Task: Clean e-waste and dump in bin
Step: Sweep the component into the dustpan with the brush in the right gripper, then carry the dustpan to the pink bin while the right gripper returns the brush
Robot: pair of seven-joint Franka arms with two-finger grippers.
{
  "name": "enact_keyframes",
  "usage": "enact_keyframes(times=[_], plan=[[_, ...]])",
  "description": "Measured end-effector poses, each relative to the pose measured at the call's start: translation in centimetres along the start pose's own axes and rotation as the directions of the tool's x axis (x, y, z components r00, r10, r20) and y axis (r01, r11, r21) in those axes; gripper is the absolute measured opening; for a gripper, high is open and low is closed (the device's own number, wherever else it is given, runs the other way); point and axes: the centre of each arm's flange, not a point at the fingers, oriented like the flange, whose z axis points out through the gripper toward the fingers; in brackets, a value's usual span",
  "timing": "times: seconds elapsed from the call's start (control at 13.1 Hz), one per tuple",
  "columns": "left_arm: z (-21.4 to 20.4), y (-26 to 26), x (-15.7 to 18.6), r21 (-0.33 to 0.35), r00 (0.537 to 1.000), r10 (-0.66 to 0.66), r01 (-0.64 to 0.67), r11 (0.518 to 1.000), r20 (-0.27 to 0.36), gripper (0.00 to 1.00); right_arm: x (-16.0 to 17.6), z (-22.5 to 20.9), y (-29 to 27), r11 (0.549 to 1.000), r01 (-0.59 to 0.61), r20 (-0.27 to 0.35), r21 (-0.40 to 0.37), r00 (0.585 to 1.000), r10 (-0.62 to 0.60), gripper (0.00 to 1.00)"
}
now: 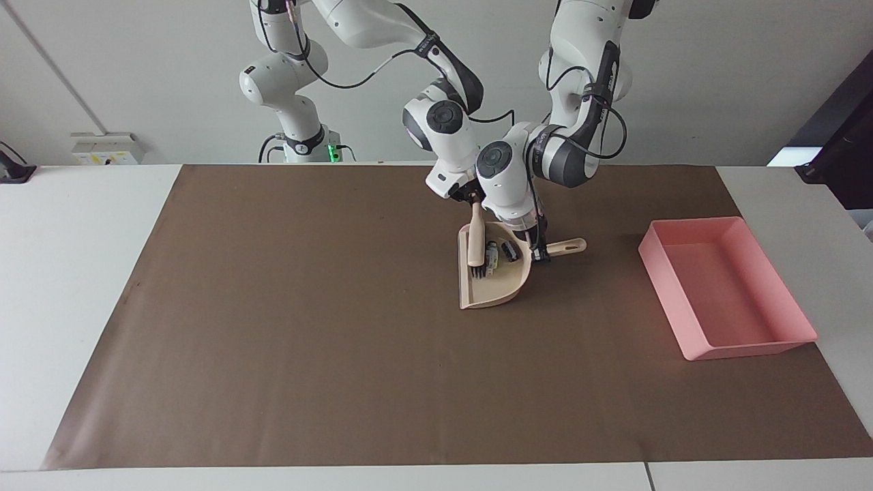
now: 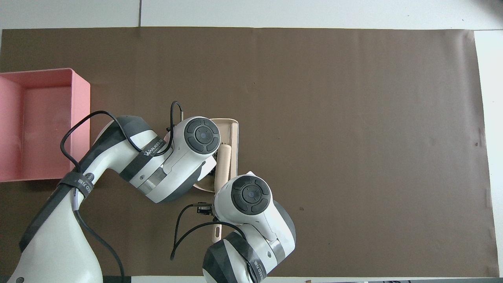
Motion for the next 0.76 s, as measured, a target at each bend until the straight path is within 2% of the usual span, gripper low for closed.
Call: enact_keyframes(times=[0.15,0.3,0.53,0.76], plan=[[0.4,-1.3,-2.7,-0.031,0.996,0.006,-0.009,0.999,-0.091,0.33,-0.3,-2.7,0.6,0.999,0.021,0.011,-0.031,1.0,-0.02,0.26],[0.1,-2.1,-5.4,-0.036,0.99,-0.007,0.002,0.999,-0.143,0.33,-0.7,-5.6,1.7,0.994,0.055,0.003,-0.092,0.999,-0.055,0.26],[-0.6,-2.4,-7.1,-0.028,0.986,-0.016,0.011,1.0,-0.164,0.33,-1.0,-9.8,4.3,0.98,0.069,-0.002,-0.189,0.997,-0.071,0.26],[-0.7,-2.8,-9.1,-0.019,0.984,-0.013,0.01,1.0,-0.18,0.33,1.5,-16.5,10.5,0.977,-0.013,-0.018,-0.211,1.0,0.009,0.26]])
